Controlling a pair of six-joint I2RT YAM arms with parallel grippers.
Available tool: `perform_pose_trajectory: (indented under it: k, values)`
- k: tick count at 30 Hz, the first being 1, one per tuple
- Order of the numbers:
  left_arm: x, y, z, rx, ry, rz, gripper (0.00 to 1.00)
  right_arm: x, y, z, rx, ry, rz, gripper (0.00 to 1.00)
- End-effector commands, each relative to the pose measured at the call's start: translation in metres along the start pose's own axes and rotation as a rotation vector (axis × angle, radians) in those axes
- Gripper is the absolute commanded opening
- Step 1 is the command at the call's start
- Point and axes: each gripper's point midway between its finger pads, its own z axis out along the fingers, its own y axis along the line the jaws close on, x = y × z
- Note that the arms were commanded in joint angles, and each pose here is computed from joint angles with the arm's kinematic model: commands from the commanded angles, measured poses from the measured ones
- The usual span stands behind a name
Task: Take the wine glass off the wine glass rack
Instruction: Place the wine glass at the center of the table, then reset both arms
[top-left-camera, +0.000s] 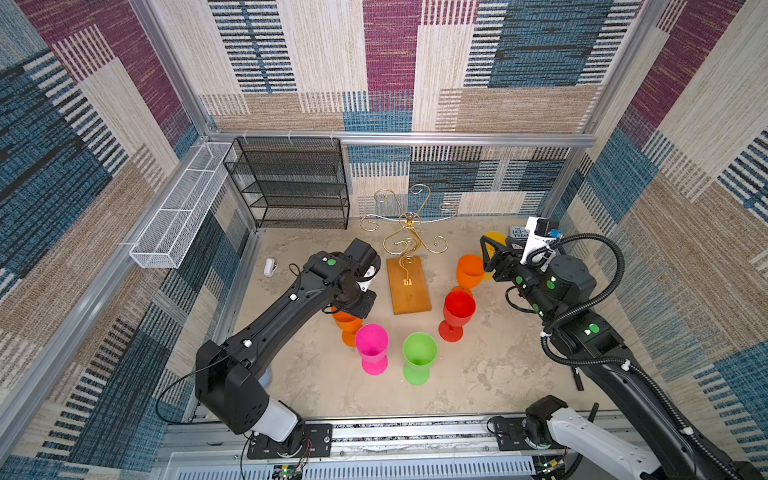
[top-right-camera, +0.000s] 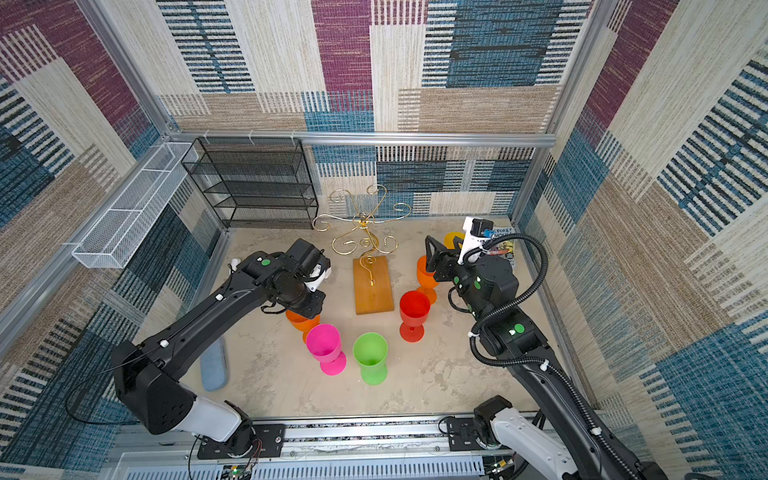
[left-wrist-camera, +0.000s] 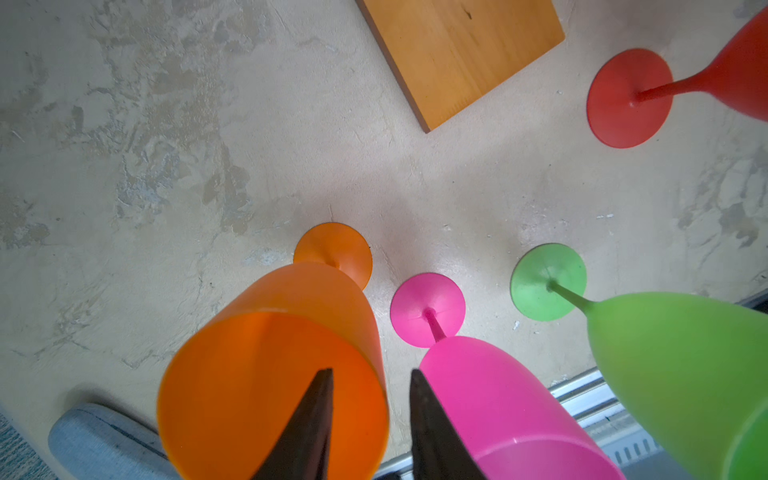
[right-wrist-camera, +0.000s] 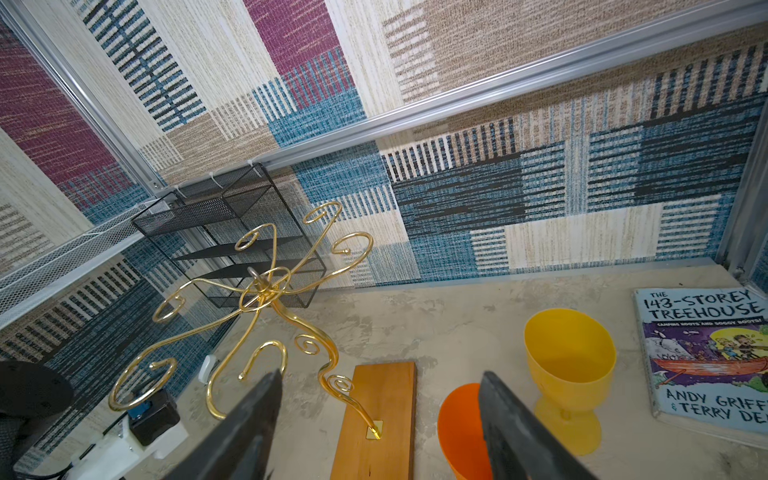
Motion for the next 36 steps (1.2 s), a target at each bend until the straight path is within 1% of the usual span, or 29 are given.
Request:
perform_pose_trajectory:
  k: [1, 5, 8, 9, 11, 13, 14, 16, 19, 22, 25, 27, 29, 32, 36]
  values:
    - [-0.001, -0.002, -0.012, 0.014, -0.029, 0.043, 0.41, -0.005, 0.002, -0.001, -0.011, -0.022, 0.001, 0.76]
    - [-0.002, 0.000, -0.035, 0.014, -0.101, 0.033, 0.46, -0.005, 0.000, -0.002, -0.006, -0.024, -0.001, 0.76]
    - [-0.001, 0.006, -0.067, -0.006, -0.208, 0.005, 0.49, -0.009, -0.005, -0.007, 0.019, -0.043, -0.010, 0.76]
    - [-0.001, 0.010, -0.080, -0.019, -0.259, -0.010, 0.49, -0.011, -0.007, -0.009, 0.031, -0.052, -0.018, 0.76]
    - [-0.003, 0.019, -0.105, -0.054, -0.374, -0.036, 0.50, -0.015, -0.013, -0.012, 0.061, -0.070, -0.040, 0.76]
    - [-0.005, 0.033, -0.137, -0.103, -0.550, -0.085, 0.51, -0.018, -0.025, -0.012, 0.132, -0.083, -0.088, 0.76]
    - [-0.004, 0.038, -0.149, -0.122, -0.624, -0.107, 0.54, -0.019, -0.033, -0.012, 0.182, -0.084, -0.111, 0.76]
    - [-0.004, 0.056, -0.177, -0.187, -0.806, -0.172, 0.61, -0.022, -0.049, -0.011, 0.279, -0.094, -0.163, 0.76]
    - [0.003, 0.086, -0.194, -0.341, -0.982, -0.254, 0.65, -0.024, -0.070, -0.013, 0.372, -0.125, -0.187, 0.76]
    - [0.007, 0.107, -0.191, -0.466, -1.062, -0.324, 0.67, -0.018, -0.093, -0.012, 0.441, -0.127, -0.167, 0.76]
    - [-0.001, 0.113, -0.180, -0.557, -1.145, -0.293, 0.67, -0.003, -0.112, -0.009, 0.494, -0.107, -0.171, 0.76]
    - [-0.005, 0.120, -0.164, -0.629, -1.161, -0.271, 0.67, 0.011, -0.123, -0.009, 0.516, -0.099, -0.166, 0.76]
    - [-0.006, 0.127, -0.145, -0.661, -1.156, -0.266, 0.68, 0.023, -0.133, -0.010, 0.535, -0.097, -0.141, 0.76]
    - [-0.005, 0.140, -0.108, -0.671, -1.123, -0.263, 0.68, 0.041, -0.144, -0.010, 0.546, -0.104, -0.104, 0.76]
    - [-0.001, 0.156, -0.053, -0.641, -1.038, -0.265, 0.69, 0.063, -0.157, -0.011, 0.583, -0.105, -0.103, 0.76]
